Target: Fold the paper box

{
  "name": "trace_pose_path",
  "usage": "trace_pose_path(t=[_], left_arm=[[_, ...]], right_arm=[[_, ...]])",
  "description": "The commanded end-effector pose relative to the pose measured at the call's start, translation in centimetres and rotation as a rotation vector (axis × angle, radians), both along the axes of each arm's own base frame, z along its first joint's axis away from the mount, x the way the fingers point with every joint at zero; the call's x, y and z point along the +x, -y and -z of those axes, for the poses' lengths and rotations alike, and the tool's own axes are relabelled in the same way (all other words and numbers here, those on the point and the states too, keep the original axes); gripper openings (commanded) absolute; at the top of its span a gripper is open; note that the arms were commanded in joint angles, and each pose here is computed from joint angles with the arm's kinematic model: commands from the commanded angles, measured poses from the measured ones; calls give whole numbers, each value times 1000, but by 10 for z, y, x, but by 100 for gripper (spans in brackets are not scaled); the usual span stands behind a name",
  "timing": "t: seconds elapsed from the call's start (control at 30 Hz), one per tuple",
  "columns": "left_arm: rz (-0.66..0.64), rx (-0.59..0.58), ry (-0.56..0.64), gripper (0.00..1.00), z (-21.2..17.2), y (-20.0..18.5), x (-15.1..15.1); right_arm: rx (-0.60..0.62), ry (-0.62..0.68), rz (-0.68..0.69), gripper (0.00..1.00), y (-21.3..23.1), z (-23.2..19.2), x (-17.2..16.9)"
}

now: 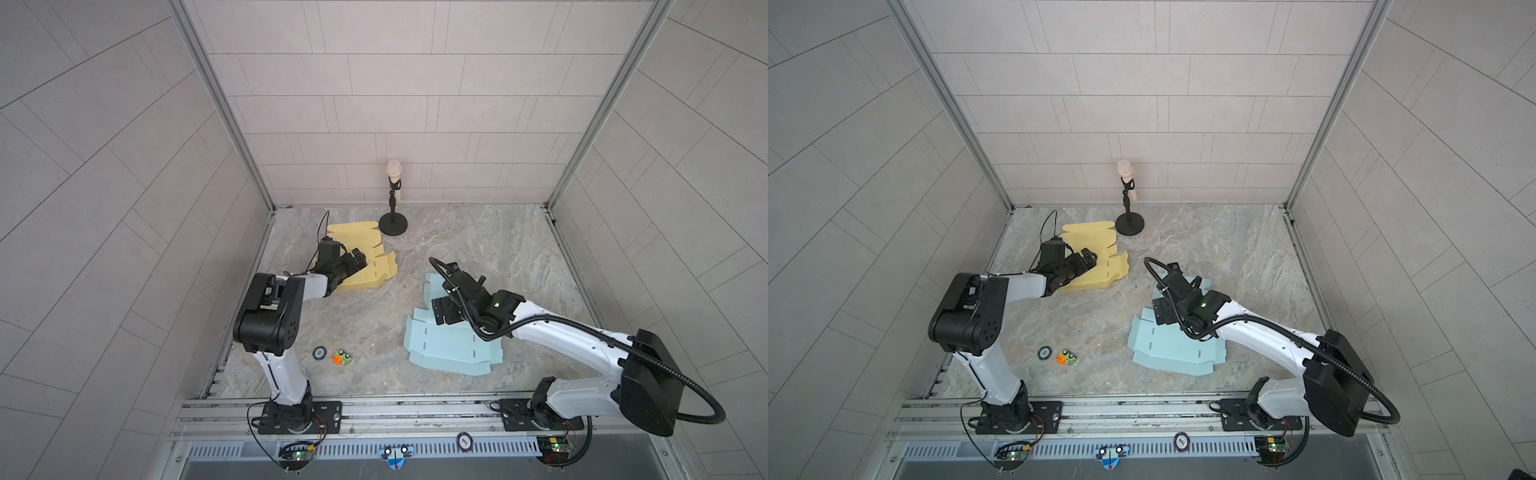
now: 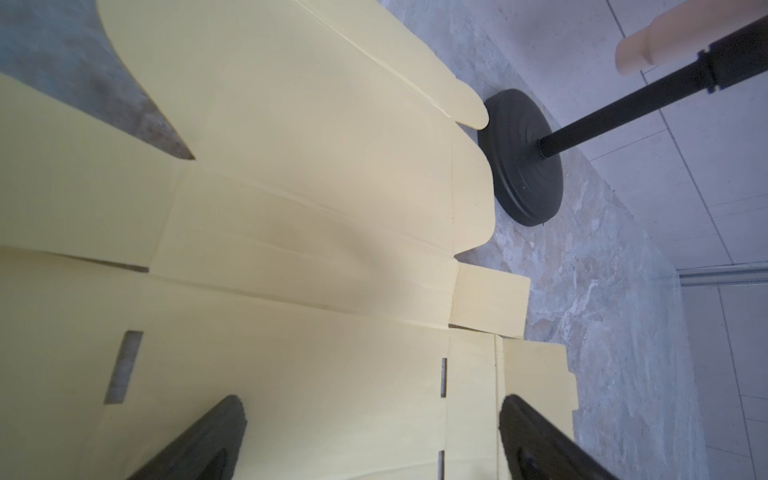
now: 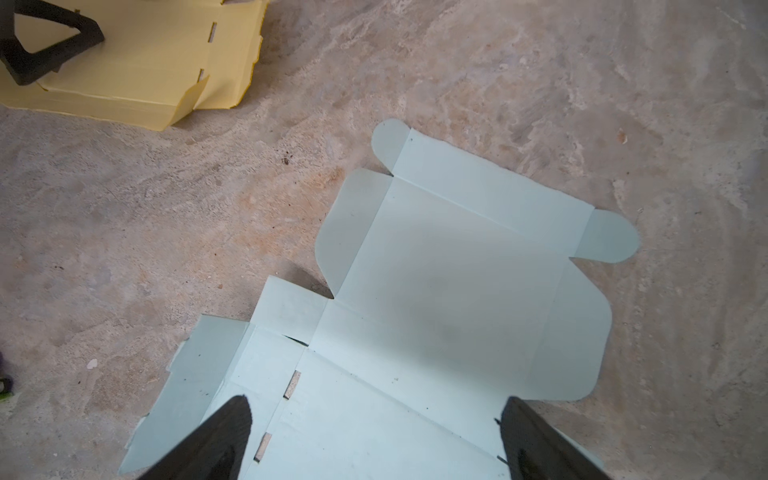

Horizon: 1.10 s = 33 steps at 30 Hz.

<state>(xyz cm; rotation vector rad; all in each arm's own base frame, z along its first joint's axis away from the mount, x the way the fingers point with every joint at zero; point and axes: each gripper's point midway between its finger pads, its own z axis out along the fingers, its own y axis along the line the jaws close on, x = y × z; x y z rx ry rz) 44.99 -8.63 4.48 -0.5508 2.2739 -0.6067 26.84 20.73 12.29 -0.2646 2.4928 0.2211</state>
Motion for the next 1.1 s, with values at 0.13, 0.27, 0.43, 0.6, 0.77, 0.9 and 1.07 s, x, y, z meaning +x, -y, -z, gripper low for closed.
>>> trace_pose_path(t=[0.13, 0.27, 0.43, 0.6, 0.77, 0.9, 1.07], left_arm=[[10, 70, -32, 100, -10, 4, -19], [168, 160, 36, 100, -48, 60, -34], [398, 138, 46, 100, -57, 130, -84], [561, 89, 39, 100, -57, 173, -143], [627, 93, 36, 100, -57, 186, -177], [660, 120, 10, 95, -48, 189, -194], [661, 156, -28, 90, -31, 183, -208]], right_arm=[[15, -22, 24, 95, 4, 0, -5], [37, -57, 34, 95, 4, 11, -11], [55, -106, 56, 94, 9, 29, -23], [54, -140, 74, 78, 17, 47, -34], [60, -167, 88, 59, 21, 63, -41], [54, -173, 94, 51, 23, 70, -40], [9, -176, 105, 46, 33, 76, -35]])
